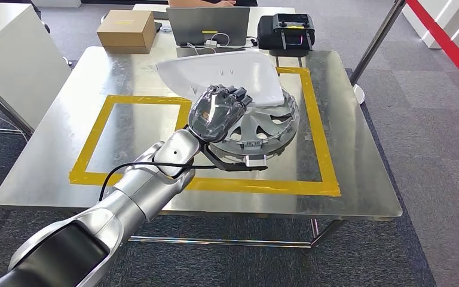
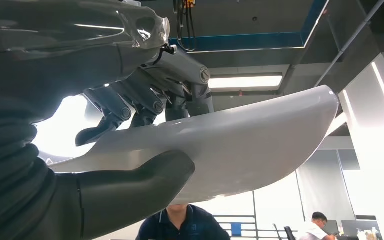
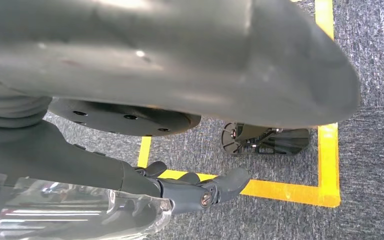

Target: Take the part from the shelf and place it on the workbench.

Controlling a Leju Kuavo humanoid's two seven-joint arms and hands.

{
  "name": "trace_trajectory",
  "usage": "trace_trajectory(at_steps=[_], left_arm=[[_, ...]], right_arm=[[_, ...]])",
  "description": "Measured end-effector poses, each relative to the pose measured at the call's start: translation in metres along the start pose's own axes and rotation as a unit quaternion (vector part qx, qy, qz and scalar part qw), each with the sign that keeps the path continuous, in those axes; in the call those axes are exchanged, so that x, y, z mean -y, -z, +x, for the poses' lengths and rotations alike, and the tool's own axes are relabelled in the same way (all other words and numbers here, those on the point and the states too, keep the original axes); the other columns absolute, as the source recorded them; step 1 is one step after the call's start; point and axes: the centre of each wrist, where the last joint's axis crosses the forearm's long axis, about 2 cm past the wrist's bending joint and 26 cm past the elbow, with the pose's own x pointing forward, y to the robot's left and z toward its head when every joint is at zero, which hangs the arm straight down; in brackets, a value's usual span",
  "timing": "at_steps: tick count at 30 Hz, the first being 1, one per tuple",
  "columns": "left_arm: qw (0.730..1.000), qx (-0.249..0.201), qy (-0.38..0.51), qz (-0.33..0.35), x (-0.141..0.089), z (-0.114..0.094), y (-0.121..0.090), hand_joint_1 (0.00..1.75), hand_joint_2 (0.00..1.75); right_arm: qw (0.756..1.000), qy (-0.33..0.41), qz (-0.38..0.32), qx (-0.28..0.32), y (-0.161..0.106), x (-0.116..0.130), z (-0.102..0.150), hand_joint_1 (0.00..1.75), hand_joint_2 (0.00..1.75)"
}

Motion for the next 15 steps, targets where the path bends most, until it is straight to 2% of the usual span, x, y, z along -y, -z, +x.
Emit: trace_trajectory(at_steps=[15], left_arm=[[1.000,0.000,0.000,0.000,0.0000,0.0000,0.0000,1.75,1.75]], right_arm=[[1.000,0.000,0.000,0.000,0.0000,0.0000,0.0000,0.00,0.00]])
